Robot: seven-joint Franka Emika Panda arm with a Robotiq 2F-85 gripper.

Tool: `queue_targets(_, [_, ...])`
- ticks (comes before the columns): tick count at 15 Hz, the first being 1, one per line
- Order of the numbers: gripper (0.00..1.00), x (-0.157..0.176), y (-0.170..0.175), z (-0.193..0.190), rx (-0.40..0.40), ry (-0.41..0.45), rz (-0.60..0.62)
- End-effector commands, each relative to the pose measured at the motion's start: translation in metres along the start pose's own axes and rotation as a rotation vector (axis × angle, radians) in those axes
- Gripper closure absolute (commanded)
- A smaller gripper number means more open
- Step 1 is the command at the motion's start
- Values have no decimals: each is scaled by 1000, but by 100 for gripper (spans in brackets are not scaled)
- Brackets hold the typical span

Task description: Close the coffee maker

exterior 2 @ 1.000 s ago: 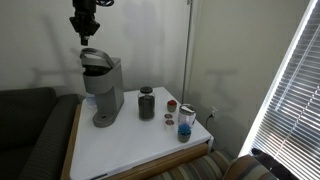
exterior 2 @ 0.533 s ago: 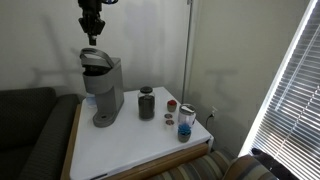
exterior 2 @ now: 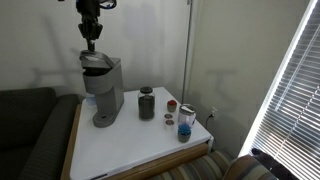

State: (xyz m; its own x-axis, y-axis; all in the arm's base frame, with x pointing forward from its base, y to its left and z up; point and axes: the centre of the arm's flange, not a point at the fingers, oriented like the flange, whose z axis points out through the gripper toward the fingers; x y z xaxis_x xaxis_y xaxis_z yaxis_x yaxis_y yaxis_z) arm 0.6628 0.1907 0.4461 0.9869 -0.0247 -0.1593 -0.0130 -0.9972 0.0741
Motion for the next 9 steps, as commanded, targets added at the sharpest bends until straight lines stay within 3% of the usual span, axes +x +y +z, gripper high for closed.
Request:
queue_targets(1, [100,2,-6,10,-59,-83,-10])
queue_targets(6, [100,3,-10,31,-115,-225,55])
queue_targets(9, [100,0,-11,33,-113,-233,62])
